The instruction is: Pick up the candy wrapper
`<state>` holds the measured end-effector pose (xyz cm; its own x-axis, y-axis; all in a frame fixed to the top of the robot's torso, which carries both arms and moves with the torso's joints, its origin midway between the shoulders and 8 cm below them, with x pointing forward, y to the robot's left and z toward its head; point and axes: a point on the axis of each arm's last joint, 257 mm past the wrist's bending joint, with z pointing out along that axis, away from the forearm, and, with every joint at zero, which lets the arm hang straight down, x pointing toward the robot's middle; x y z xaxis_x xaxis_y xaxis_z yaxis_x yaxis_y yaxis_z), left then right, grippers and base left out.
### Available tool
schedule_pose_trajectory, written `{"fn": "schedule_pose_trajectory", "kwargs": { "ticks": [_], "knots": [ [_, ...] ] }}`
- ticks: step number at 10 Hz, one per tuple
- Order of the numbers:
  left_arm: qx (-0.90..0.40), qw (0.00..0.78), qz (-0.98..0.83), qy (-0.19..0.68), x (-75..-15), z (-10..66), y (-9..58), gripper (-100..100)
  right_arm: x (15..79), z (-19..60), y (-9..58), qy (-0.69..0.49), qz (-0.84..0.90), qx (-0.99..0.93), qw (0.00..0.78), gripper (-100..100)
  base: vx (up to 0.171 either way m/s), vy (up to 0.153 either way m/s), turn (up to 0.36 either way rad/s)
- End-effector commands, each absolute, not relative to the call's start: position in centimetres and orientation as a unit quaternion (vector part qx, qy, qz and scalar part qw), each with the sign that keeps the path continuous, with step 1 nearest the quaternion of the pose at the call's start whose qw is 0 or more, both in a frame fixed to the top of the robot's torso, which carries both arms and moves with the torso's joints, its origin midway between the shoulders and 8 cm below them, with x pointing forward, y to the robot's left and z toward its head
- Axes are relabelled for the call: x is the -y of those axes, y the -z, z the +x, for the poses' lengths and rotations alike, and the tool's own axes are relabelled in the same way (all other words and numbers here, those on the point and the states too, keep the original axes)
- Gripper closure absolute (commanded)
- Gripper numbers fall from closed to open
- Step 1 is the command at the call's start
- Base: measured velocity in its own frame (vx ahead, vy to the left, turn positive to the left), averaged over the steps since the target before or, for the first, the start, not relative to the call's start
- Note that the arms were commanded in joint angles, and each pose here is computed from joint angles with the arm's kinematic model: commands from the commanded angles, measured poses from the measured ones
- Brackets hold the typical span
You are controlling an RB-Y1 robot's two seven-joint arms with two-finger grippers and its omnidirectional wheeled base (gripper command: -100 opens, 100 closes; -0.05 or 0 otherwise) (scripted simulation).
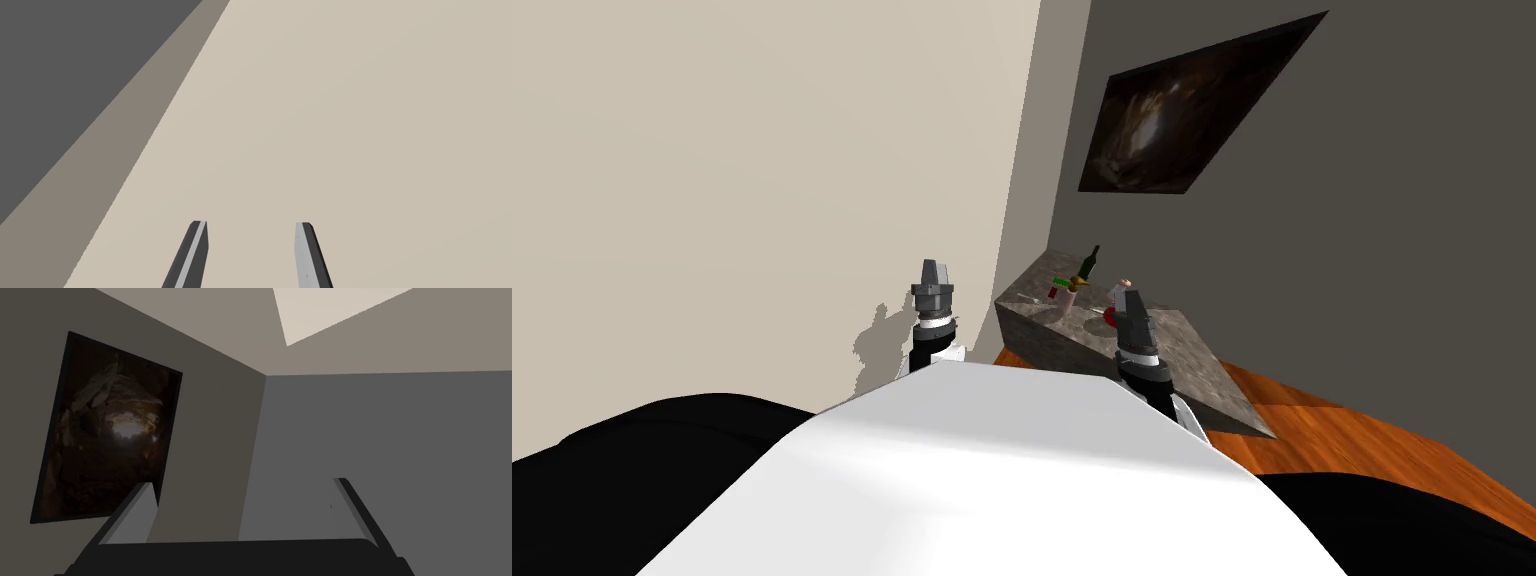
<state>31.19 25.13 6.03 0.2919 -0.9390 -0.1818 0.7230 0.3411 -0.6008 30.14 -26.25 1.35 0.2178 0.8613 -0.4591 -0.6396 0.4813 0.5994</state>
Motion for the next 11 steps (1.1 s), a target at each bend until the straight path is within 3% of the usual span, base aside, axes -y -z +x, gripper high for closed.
{"fn": "schedule_pose_trajectory", "kwargs": {
  "ticks": [1, 11],
  "knots": [
    [-0.260, 0.776, -0.208, 0.535, -25.1, 31.2, -6.0, 0, 26.6, 29.9, 1.3, -0.439, 0.112, -0.439, 0.776, -100, -0.089, -0.143, 0.351],
    [-0.260, 0.776, -0.208, 0.535, -25.1, 31.2, -6.0, 0, 31.0, 26.7, 13.8, -0.221, -0.054, -0.640, 0.734, -100, -0.067, -0.085, 0.296]
  ]
}}
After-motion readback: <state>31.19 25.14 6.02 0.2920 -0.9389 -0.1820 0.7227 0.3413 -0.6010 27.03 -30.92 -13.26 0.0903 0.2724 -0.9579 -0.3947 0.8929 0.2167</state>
